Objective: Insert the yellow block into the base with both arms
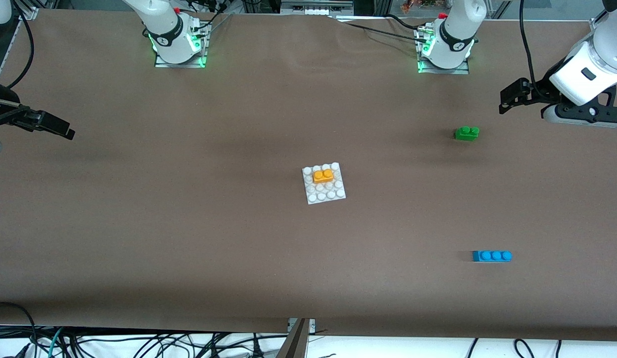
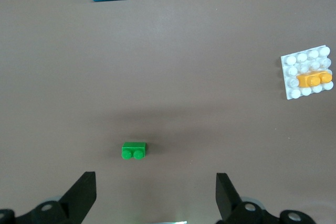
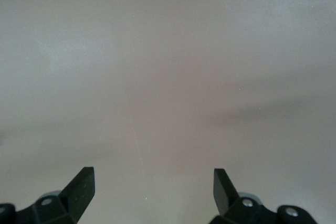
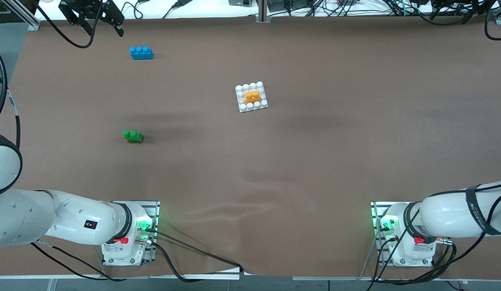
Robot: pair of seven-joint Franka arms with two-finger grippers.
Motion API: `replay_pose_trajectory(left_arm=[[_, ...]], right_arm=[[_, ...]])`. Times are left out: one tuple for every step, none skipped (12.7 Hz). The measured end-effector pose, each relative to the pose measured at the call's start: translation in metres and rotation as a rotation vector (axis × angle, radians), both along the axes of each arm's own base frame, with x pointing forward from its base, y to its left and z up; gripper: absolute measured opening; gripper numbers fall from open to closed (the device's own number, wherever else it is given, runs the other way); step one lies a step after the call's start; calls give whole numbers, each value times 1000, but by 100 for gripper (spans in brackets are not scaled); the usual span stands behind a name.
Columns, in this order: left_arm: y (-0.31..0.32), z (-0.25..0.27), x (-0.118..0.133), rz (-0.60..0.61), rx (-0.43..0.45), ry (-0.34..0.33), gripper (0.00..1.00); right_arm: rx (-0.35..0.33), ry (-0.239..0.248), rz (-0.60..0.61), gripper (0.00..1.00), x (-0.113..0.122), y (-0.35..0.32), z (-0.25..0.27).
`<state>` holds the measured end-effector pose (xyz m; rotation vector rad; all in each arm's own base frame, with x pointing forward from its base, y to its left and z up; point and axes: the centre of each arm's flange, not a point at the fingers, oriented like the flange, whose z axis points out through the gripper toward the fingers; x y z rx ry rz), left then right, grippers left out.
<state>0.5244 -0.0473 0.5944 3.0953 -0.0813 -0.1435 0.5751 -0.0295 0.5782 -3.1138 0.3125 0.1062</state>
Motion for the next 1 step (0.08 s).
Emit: replay_pose_trajectory(left_arm=[[1,0,0,2,0,1,100]], right_arm=[[0,0,0,100,0,0,0]])
